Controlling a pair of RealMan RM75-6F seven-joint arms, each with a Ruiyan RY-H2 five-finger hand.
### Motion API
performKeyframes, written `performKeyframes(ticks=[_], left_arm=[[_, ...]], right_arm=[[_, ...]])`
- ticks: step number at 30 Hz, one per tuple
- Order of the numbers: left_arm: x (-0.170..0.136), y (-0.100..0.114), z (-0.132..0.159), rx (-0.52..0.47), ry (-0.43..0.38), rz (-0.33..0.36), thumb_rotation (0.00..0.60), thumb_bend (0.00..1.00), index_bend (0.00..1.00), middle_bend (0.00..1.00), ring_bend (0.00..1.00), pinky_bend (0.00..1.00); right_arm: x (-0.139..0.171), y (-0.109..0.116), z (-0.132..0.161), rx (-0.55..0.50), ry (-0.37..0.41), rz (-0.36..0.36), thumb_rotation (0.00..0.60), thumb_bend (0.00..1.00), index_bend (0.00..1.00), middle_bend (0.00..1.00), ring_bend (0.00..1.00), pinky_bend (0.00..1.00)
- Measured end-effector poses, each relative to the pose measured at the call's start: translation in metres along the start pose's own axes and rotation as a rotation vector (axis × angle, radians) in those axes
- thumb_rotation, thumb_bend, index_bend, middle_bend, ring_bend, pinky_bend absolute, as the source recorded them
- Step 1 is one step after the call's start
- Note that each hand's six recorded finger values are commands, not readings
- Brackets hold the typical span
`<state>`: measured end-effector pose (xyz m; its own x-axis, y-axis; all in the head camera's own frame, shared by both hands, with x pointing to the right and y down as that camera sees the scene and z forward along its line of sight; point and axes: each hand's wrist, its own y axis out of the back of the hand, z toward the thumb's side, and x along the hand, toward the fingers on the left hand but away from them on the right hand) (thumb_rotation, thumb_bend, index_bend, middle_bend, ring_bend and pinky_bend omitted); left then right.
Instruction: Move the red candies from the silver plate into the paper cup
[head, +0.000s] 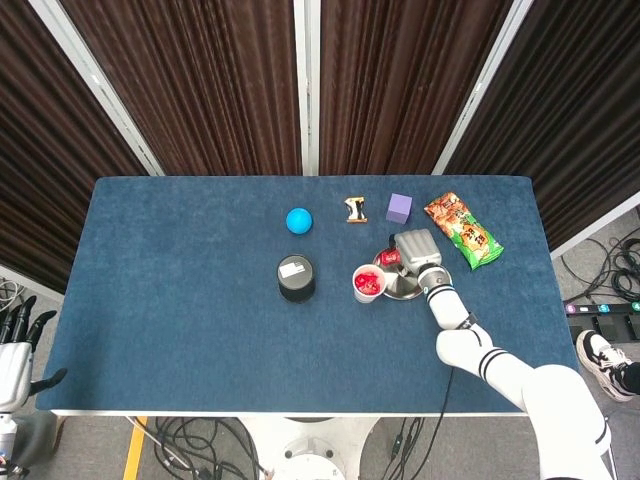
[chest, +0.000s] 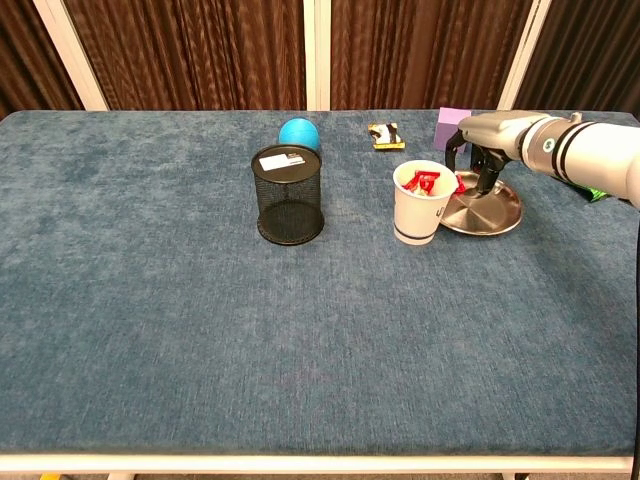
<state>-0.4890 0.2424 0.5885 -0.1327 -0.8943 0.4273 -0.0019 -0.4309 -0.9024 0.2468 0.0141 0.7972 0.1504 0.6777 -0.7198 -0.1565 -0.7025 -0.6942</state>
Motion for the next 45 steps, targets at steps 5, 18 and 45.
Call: performKeyframes(ticks=[5, 18, 45], left_arm=[[0.001, -0.001, 0.001, 0.000, -0.006, 0.000, 0.600, 0.00, 0.24, 0.09, 0.07, 0.06], [-0.001, -0.001, -0.001, 0.000, 0.002, -0.003, 0.600, 0.00, 0.24, 0.09, 0.07, 0.06], [0.001, 0.003, 0.004, -0.002, -0.021, 0.018, 0.600, 0.00, 0.24, 0.09, 0.07, 0.06]], right_arm=[[0.006, 0.000, 0.003, -0.014, 0.015, -0.010, 0.600, 0.24, 0.42, 0.90, 0.94, 1.00], [0.000, -0.003, 0.010, -0.003, 0.013, -0.002, 0.600, 0.24, 0.46, 0.90, 0.94, 1.00], [0.057, 0.060, 0.016, -0.133, 0.151, -0.137, 0.600, 0.34, 0.58, 0.90, 0.94, 1.00]])
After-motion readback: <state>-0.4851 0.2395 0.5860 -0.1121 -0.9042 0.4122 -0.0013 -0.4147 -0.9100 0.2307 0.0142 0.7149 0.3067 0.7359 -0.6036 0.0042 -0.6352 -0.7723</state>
